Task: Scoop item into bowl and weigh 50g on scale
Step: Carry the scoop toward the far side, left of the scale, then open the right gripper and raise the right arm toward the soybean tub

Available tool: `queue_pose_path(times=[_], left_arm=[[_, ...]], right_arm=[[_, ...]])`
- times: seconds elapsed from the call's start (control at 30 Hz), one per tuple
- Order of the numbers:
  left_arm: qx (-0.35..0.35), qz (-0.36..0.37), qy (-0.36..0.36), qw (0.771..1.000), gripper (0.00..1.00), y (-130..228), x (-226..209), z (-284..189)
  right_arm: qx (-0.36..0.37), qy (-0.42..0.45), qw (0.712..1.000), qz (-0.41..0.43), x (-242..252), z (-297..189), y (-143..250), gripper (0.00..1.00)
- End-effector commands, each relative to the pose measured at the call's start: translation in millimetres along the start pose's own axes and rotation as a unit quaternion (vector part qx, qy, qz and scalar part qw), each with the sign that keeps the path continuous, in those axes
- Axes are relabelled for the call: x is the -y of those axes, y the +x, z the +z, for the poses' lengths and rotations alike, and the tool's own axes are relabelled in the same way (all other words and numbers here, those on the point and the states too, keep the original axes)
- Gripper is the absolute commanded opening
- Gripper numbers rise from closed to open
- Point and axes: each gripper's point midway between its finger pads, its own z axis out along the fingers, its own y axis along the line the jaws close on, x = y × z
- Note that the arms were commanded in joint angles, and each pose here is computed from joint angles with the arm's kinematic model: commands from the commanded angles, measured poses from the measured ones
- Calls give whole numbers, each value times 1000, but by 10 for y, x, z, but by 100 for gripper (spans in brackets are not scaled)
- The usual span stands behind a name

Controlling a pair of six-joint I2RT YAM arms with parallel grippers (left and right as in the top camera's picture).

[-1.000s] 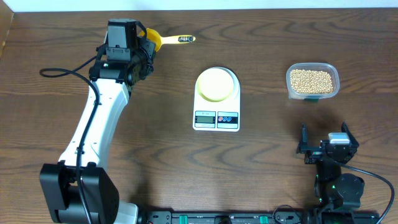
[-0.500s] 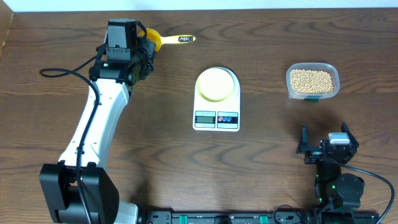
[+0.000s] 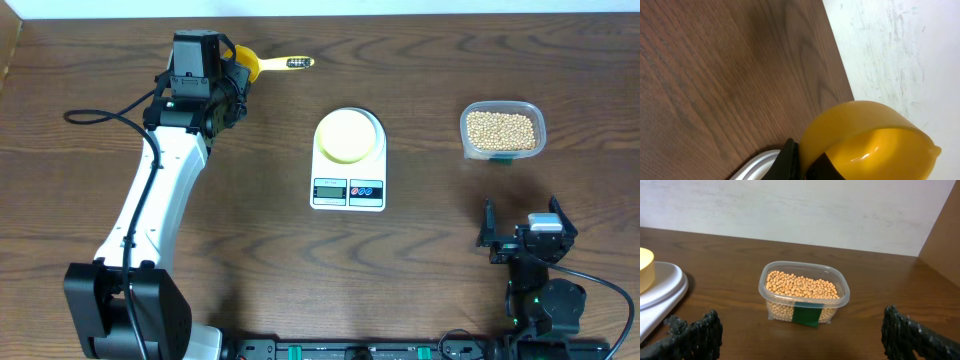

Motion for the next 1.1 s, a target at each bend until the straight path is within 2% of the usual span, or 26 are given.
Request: queue_pose_path(times=[0.0, 0.53, 0.6, 0.87, 1.07], left_arm=[[4, 7, -8, 1000, 8, -7, -45, 43], [4, 7, -8, 1000, 8, -7, -45, 43], [4, 7, -8, 1000, 8, -7, -45, 43], [4, 7, -8, 1000, 8, -7, -45, 43], [4, 7, -7, 1000, 8, -7, -44, 43]], right_arm=[[0, 0, 1000, -4, -3, -2, 5, 99], [2, 0, 1000, -4, -2, -2, -5, 99], [33, 4, 999, -4, 15, -8, -159, 99], [67, 7, 998, -3, 30, -25, -325, 99], [123, 15, 992, -3, 68, -79, -598, 99]])
